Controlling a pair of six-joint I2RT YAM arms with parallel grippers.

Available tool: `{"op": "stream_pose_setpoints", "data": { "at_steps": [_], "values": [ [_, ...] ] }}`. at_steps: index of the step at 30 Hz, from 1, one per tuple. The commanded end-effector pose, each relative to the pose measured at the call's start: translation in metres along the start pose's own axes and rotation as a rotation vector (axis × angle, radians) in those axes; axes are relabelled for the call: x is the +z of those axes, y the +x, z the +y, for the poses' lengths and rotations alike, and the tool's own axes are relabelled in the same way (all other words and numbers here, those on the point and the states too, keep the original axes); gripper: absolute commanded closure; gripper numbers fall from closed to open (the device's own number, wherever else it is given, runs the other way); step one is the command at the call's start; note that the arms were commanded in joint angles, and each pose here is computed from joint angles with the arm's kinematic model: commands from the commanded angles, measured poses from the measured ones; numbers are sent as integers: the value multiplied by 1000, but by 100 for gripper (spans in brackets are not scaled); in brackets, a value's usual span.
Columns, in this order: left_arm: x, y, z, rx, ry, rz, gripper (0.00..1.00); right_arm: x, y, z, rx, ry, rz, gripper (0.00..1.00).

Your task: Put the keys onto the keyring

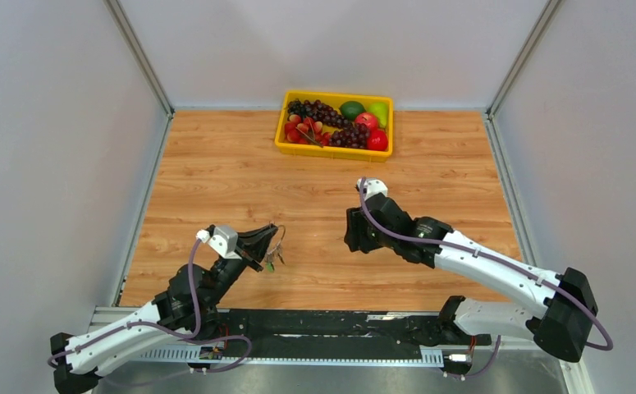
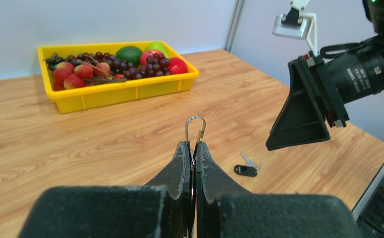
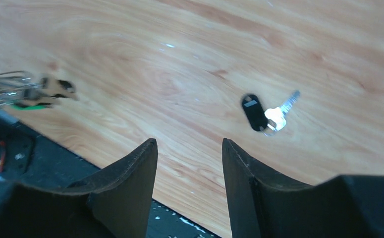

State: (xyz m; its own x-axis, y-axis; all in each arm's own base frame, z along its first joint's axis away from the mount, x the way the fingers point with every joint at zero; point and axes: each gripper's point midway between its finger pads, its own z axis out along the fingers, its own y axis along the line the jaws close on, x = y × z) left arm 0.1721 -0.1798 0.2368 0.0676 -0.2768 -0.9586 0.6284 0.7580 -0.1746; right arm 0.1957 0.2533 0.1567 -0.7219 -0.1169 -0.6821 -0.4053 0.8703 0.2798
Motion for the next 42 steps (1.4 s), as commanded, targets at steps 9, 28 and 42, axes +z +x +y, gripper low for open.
{"op": "stream_pose_setpoints", "data": {
  "at_steps": [9, 28, 42],
  "values": [
    [6, -13, -1, -14, -15, -22, 100, 34, 57, -77, 330, 246, 16, 49],
    [6, -13, -2, -15, -10, -21, 100, 42, 79, -100, 874, 235, -189, 60],
    [7, -11, -3, -16, -6, -17, 100, 53, 88, -104, 995, 227, -214, 61]
  ]
}}
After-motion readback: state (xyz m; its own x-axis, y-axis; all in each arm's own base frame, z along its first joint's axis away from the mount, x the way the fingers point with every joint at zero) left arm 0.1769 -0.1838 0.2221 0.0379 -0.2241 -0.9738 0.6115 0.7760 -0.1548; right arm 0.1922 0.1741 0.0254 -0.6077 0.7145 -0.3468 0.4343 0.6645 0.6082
